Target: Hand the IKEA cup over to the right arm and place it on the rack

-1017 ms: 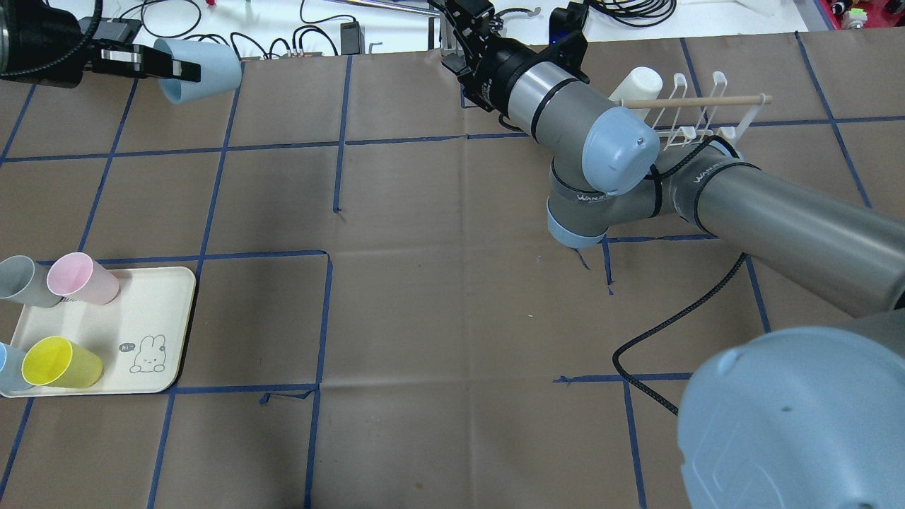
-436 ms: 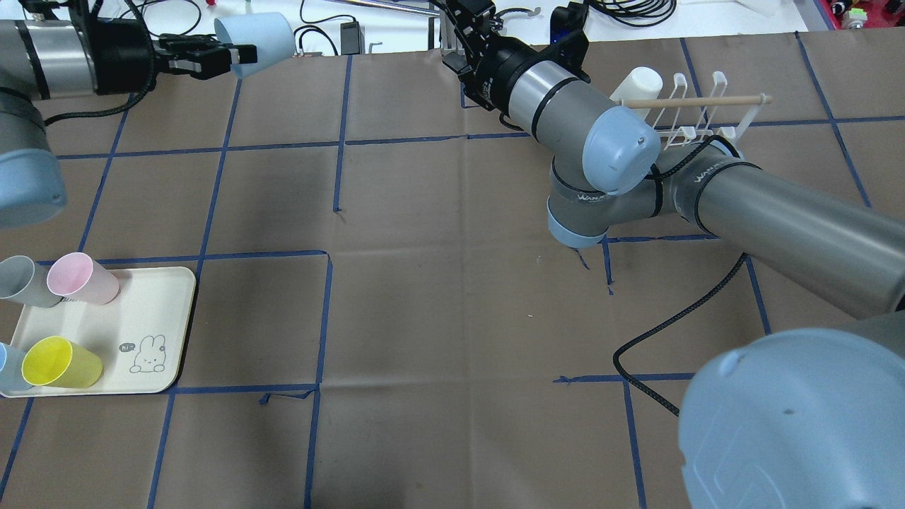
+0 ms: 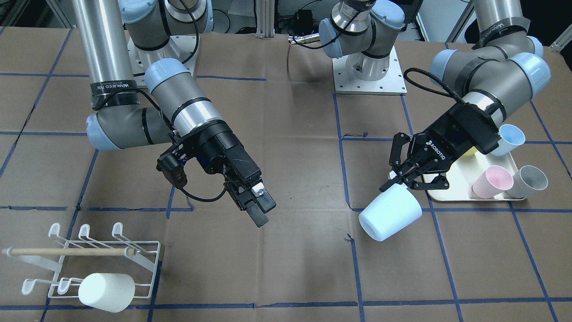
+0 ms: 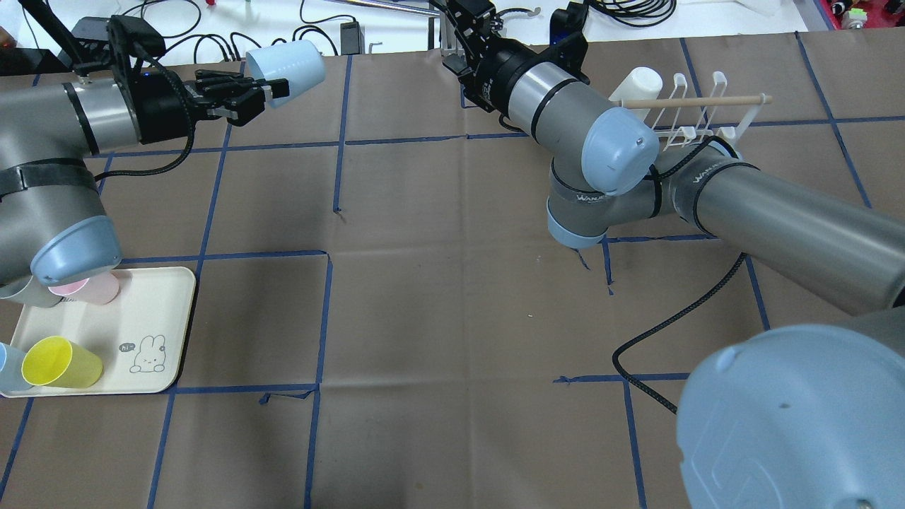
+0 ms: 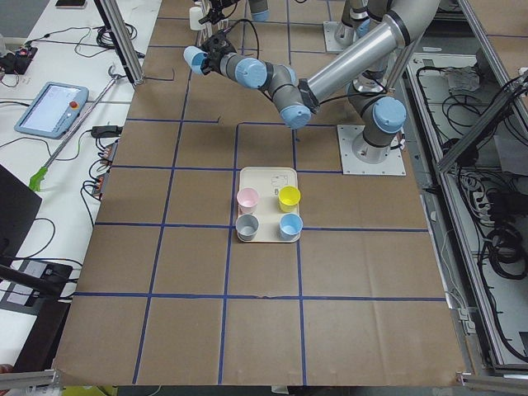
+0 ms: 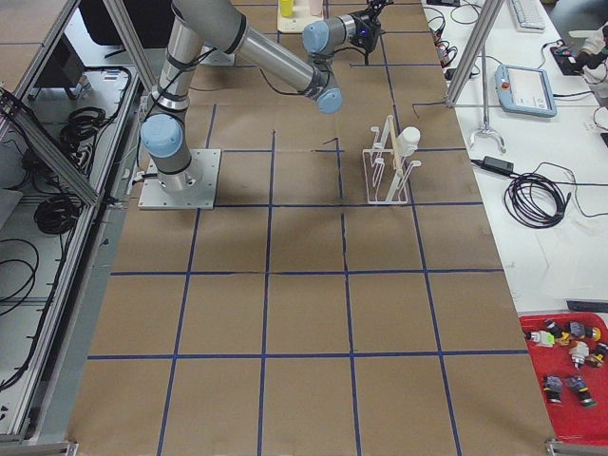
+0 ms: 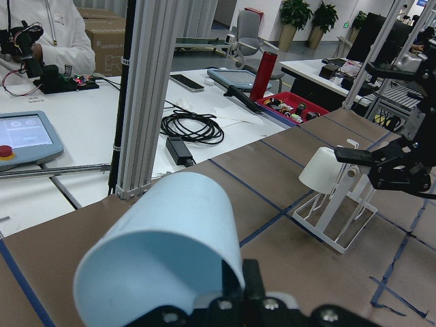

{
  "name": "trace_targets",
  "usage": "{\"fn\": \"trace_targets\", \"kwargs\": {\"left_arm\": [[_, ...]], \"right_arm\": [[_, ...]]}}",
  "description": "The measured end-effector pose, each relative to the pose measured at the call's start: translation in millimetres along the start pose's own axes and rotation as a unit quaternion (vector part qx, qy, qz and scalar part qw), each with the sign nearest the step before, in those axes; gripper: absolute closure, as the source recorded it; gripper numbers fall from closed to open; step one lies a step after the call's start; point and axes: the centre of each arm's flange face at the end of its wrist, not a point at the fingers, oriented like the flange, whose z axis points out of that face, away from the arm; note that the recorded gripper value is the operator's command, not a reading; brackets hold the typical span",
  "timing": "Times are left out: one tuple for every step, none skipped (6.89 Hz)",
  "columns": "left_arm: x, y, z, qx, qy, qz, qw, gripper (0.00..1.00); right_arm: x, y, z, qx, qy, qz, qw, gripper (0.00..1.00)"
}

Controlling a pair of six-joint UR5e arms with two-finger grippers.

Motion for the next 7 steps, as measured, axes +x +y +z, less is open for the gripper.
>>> {"fn": "trace_targets", "kwargs": {"left_arm": [[23.6, 3.3, -2.1, 0.001, -0.002, -0.017, 0.9999, 0.99], [34.7, 6.7, -2.7, 0.004, -0.004, -0.026, 0.9996, 0.99], [38.1, 7.9, 0.6, 0.006, -0.002, -0.025, 0.9997, 0.99], [41.2, 2.7, 9.9, 0.006, 0.009, -0.016, 0.9998, 0.99], [44.3, -9.8, 29.9, 0.003, 0.029, -0.002, 0.9996, 0.99], [50.8, -22.7, 58.2, -0.004, 0.055, 0.012, 0.9984, 0.99], [62.0, -28.6, 81.3, -0.012, 0.075, 0.023, 0.9968, 0.98]], "right_arm": [[0.3, -0.5, -0.1, 0.001, 0.000, 0.000, 1.0000, 0.00], [1.2, -0.7, 0.2, 0.001, 0.001, 0.001, 1.0000, 0.00], [1.6, -0.8, 0.6, 0.000, 0.001, 0.001, 1.0000, 0.00], [2.4, -0.5, 1.2, -0.002, 0.001, 0.001, 1.0000, 0.00], [4.6, -0.5, 2.2, -0.004, 0.002, 0.003, 1.0000, 0.00], [7.1, -0.6, 3.3, -0.005, 0.004, 0.006, 1.0000, 0.00], [9.5, -0.8, 3.5, -0.005, 0.007, 0.012, 0.9999, 0.00]]}}
